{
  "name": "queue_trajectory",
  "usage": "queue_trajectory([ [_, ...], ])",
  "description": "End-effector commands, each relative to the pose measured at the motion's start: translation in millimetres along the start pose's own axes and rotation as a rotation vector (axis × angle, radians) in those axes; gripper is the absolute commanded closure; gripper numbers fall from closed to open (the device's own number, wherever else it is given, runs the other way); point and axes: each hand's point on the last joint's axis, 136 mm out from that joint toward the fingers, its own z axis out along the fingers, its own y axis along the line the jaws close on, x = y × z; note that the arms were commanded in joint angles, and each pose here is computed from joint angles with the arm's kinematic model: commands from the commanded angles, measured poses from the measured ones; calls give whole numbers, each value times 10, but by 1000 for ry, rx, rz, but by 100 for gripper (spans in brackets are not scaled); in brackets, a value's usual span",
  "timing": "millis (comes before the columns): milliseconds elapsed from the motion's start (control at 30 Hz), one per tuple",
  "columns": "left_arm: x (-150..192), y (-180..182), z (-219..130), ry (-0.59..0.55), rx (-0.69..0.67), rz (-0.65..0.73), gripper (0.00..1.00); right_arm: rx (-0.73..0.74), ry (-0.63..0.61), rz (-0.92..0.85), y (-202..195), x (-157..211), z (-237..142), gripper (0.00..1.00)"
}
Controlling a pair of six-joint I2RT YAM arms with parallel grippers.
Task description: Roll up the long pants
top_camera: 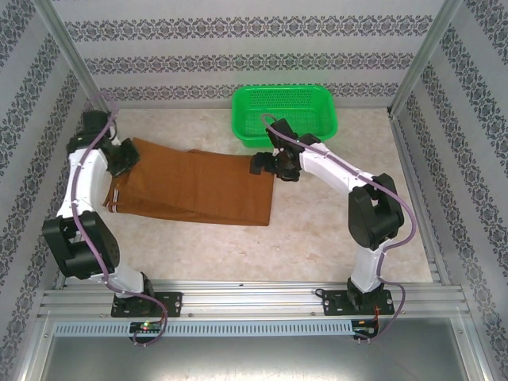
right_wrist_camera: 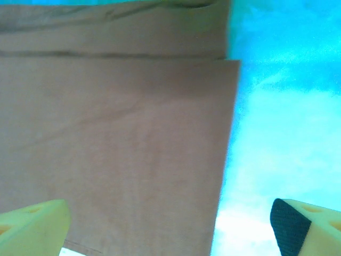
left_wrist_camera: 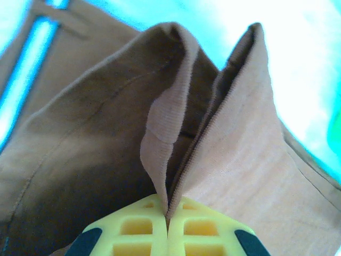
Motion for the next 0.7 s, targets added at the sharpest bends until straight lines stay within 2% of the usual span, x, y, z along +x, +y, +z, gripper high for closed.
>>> queue_trajectory([
  [0,-155,374,-209,-31,-104,-54,100,-24,2,-9,23,3,-6,2],
  [100,-311,512,-236,-55,-123,-102,100,-30,38,-12,39,28,113,2],
  [133,-339,531,-205,-53,-127,-110,97,-30,52,-15,49,38,151,2],
  [200,-367,586,-139,-40,-158,-129,66,-25,69,-16,39,54,223,2],
  [233,-386,606,-93,-40,-166,-143,54,-27,77,-13,43,62,256,2],
  [267,-406,585,-50,-42,-152,-143,48,-29,85,-13,47,78,289,2],
  [367,-440,426,9,-72,-83,-131,44,-29,111,-28,56,115,372,2],
  [467,-348,207,83,-68,-13,-94,45,-32,128,-44,51,130,438,2],
  [533,-183,54,238,-28,-3,-44,47,-41,122,-56,68,95,478,2],
  [667,207,-100,701,94,-66,43,55,-63,114,-84,159,-59,571,2],
])
